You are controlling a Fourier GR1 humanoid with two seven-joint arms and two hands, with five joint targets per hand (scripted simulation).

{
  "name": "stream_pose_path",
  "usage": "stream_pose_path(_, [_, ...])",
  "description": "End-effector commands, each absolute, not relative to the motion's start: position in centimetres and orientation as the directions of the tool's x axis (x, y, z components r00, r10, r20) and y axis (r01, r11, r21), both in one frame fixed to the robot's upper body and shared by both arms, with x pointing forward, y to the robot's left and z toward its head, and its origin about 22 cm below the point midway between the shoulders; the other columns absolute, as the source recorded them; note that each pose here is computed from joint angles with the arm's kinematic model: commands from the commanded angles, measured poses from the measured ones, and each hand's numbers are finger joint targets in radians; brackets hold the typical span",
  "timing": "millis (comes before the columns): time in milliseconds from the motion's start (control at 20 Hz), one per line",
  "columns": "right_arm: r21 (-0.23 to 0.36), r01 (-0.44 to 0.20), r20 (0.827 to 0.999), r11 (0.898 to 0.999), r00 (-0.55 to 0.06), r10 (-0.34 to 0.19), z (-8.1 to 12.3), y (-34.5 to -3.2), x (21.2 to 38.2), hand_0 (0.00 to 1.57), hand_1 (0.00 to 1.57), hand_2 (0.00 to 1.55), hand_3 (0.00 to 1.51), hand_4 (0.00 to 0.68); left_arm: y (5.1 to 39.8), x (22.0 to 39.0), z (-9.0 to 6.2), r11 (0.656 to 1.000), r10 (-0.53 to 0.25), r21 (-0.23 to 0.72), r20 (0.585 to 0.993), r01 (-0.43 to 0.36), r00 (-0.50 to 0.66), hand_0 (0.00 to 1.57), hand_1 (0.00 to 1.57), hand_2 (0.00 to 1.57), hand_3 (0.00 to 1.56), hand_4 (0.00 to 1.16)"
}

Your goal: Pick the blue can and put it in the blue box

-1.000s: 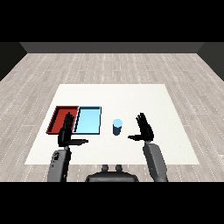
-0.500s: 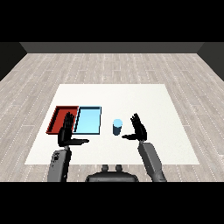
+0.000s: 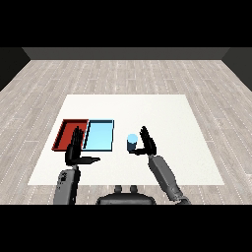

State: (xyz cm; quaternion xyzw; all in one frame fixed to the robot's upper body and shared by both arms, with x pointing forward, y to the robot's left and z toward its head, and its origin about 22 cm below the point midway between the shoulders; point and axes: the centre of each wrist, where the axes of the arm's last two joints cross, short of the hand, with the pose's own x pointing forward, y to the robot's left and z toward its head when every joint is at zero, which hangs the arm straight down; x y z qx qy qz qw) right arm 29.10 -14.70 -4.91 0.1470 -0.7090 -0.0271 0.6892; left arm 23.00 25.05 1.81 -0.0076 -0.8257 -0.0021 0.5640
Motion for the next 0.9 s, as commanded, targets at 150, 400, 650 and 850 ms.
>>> stream_pose_path(150, [0.217, -0.178, 0.976, 0.960, 0.024, -0.217, -5.4, -13.2, 32.0, 0.00, 0.00, 0.00, 0.00, 0.000, 25.9, 23.3, 1.7, 1.000, 0.020, -0.014, 0.932, 0.020, -0.361, 0.00, 0.00, 0.00, 0.00, 0.00])
stream_pose_path(400, [0.182, -0.190, 0.983, 0.965, 0.018, -0.182, -5.7, -11.6, 32.0, 0.00, 0.00, 0.00, 0.00, 0.000, 25.4, 23.1, 1.9, 1.000, 0.024, -0.020, 0.931, 0.012, -0.364, 0.00, 0.00, 0.00, 0.00, 0.00])
stream_pose_path(650, [0.193, -0.192, 0.981, 0.962, 0.044, -0.188, -5.1, -10.1, 32.3, 0.00, 0.00, 0.00, 0.00, 0.000, 24.2, 22.0, 2.5, 0.999, 0.041, -0.040, 0.930, 0.008, -0.365, 0.00, 0.00, 0.00, 0.00, 0.00])
stream_pose_path(850, [0.184, -0.201, 0.982, 0.962, 0.072, -0.173, -6.5, -9.7, 32.1, 0.00, 0.00, 0.00, 0.00, 0.000, 25.4, 23.4, 2.5, 1.000, 0.020, -0.017, 0.932, 0.013, -0.363, 0.00, 0.00, 0.00, 0.00, 0.00])
